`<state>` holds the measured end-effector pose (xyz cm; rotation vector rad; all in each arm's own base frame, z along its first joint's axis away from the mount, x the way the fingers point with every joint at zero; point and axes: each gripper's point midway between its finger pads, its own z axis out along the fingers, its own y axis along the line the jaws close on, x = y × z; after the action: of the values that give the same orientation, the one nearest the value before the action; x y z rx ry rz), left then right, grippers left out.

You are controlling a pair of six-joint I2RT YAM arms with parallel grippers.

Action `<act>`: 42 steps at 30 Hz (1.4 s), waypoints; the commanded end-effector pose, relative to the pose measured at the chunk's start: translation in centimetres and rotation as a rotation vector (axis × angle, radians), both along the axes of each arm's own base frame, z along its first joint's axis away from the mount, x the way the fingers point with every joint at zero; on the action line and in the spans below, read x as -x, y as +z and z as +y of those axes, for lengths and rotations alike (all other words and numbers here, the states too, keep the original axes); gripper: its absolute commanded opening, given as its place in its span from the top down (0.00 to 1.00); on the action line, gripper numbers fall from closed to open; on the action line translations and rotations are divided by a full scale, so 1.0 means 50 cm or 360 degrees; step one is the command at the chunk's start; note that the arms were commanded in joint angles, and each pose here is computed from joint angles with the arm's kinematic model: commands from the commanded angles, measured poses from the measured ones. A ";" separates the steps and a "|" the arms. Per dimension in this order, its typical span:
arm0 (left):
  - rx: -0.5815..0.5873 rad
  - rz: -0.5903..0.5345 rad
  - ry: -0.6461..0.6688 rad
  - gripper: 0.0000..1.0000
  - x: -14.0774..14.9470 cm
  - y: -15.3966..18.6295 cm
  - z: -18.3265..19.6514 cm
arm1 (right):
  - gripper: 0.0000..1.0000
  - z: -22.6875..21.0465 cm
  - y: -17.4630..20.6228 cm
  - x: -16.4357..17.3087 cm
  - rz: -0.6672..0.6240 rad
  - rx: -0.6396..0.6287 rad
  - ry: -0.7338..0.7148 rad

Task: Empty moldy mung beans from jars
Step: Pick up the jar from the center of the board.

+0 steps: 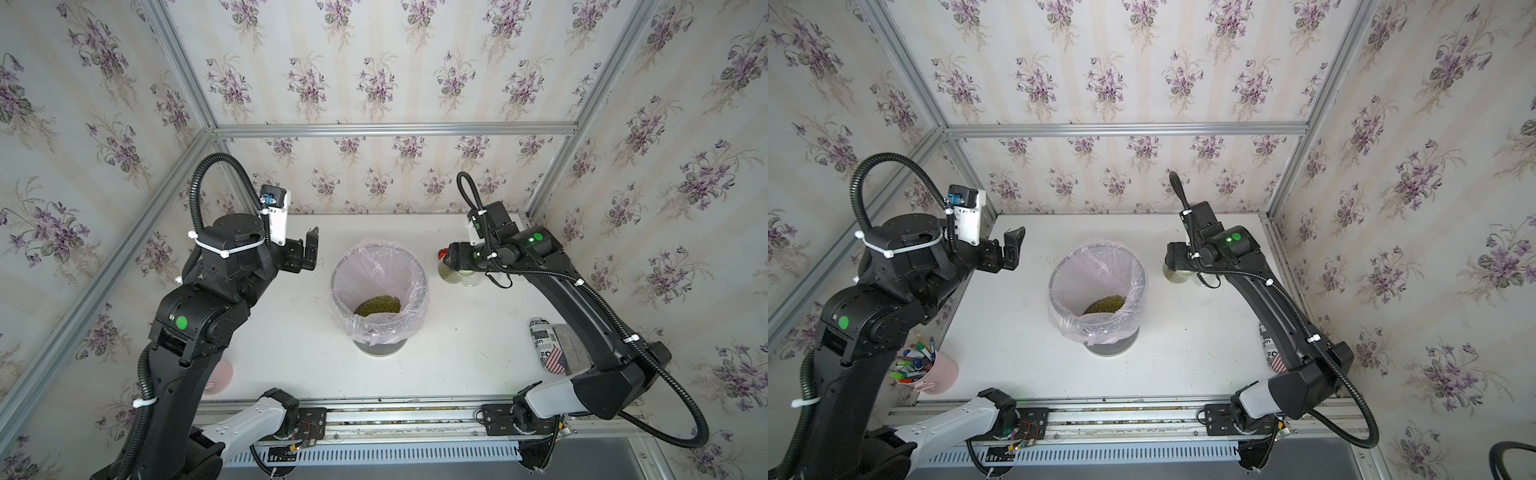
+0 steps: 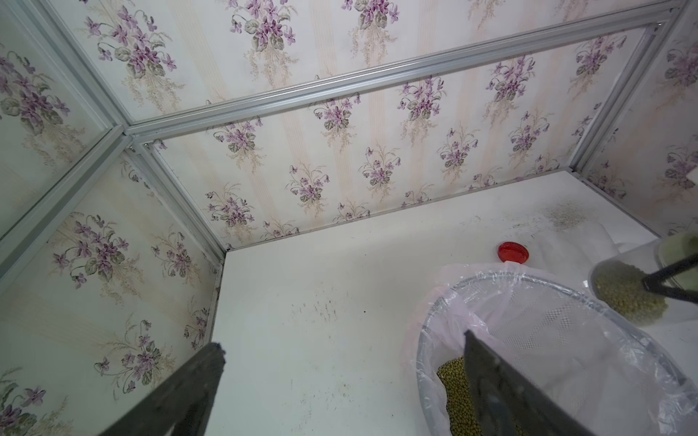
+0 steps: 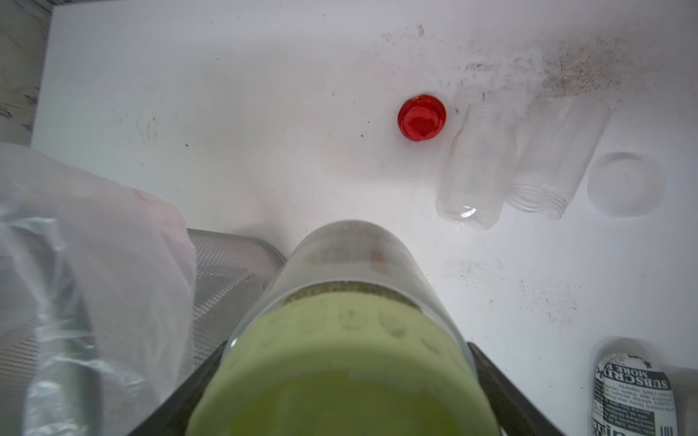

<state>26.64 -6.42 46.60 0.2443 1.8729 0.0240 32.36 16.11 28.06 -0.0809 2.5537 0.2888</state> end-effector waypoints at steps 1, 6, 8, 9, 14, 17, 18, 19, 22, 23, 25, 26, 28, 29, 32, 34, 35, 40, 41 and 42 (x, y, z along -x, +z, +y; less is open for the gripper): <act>-0.0030 -0.0055 -0.0141 0.00 -0.004 0.013 -0.029 | 0.42 0.007 0.058 -0.021 -0.0115 -0.0054 -0.0002; -0.0085 -0.0059 -0.0333 0.00 -0.005 0.006 -0.069 | 0.43 0.017 0.131 -0.033 -0.0214 -0.0109 0.0015; -0.0118 -0.0062 -0.0430 0.00 -0.004 0.001 -0.087 | 0.43 0.023 0.160 -0.036 -0.0252 -0.0141 0.0030; -0.0134 -0.0066 -0.0466 0.00 -0.005 -0.003 -0.095 | 0.43 0.026 0.171 -0.036 -0.0266 -0.0156 0.0042; -0.0143 -0.0131 -0.0623 0.00 -0.001 -0.018 -0.128 | 0.44 0.042 0.232 -0.030 -0.0343 -0.0251 0.0110; -0.0167 -0.0196 -0.0802 0.00 0.019 -0.017 -0.158 | 0.44 0.058 0.261 -0.024 -0.0372 -0.0319 0.0172; -0.0172 -0.0215 -0.0832 0.00 0.023 -0.015 -0.163 | 0.44 0.061 0.269 -0.023 -0.0382 -0.0334 0.0185; -0.0179 -0.0230 -0.0858 0.00 0.026 -0.015 -0.167 | 0.44 0.066 0.276 -0.020 -0.0388 -0.0355 0.0208; -0.0215 -0.0269 -0.0987 0.00 0.042 -0.021 -0.188 | 0.45 0.087 0.297 -0.015 -0.0403 -0.0427 0.0285; -0.0232 -0.0277 -0.1017 0.00 0.045 -0.025 -0.192 | 0.45 0.096 0.304 -0.012 -0.0403 -0.0456 0.0316; -0.0271 -0.0287 -0.1066 0.00 0.051 -0.033 -0.200 | 0.46 0.110 0.315 -0.007 -0.0405 -0.0504 0.0362; -0.0301 -0.0295 -0.1098 0.00 0.055 -0.039 -0.203 | 0.46 0.119 0.320 -0.005 -0.0406 -0.0530 0.0388; -0.0358 -0.0316 -0.1141 0.00 0.061 -0.047 -0.208 | 0.46 0.136 0.330 0.004 -0.0409 -0.0572 0.0439; -0.0387 -0.0323 -0.1153 0.00 0.061 -0.051 -0.209 | 0.46 0.146 0.335 0.011 -0.0411 -0.0589 0.0470; -0.0462 -0.0350 -0.1203 0.00 0.066 -0.058 -0.215 | 0.46 0.184 0.342 0.036 -0.0398 -0.0623 0.0567; -0.0504 -0.0367 -0.1238 0.00 0.068 -0.063 -0.219 | 0.47 0.204 0.345 0.050 -0.0387 -0.0644 0.0615; -0.0529 -0.0373 -0.1254 0.00 0.068 -0.066 -0.222 | 0.47 0.213 0.346 0.058 -0.0380 -0.0659 0.0639; -0.0640 -0.0395 -0.1321 0.00 0.068 -0.087 -0.234 | 0.48 0.249 0.354 0.088 -0.0369 -0.0708 0.0732; -0.0655 -0.0393 -0.1322 0.00 0.064 -0.089 -0.236 | 0.48 0.255 0.356 0.092 -0.0367 -0.0718 0.0749; -0.0665 -0.0393 -0.1328 0.00 0.062 -0.091 -0.239 | 0.48 0.260 0.357 0.097 -0.0365 -0.0727 0.0763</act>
<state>23.32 -17.87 41.56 1.1891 1.4570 -0.1605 27.43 27.71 43.61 -0.4997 2.2580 0.8958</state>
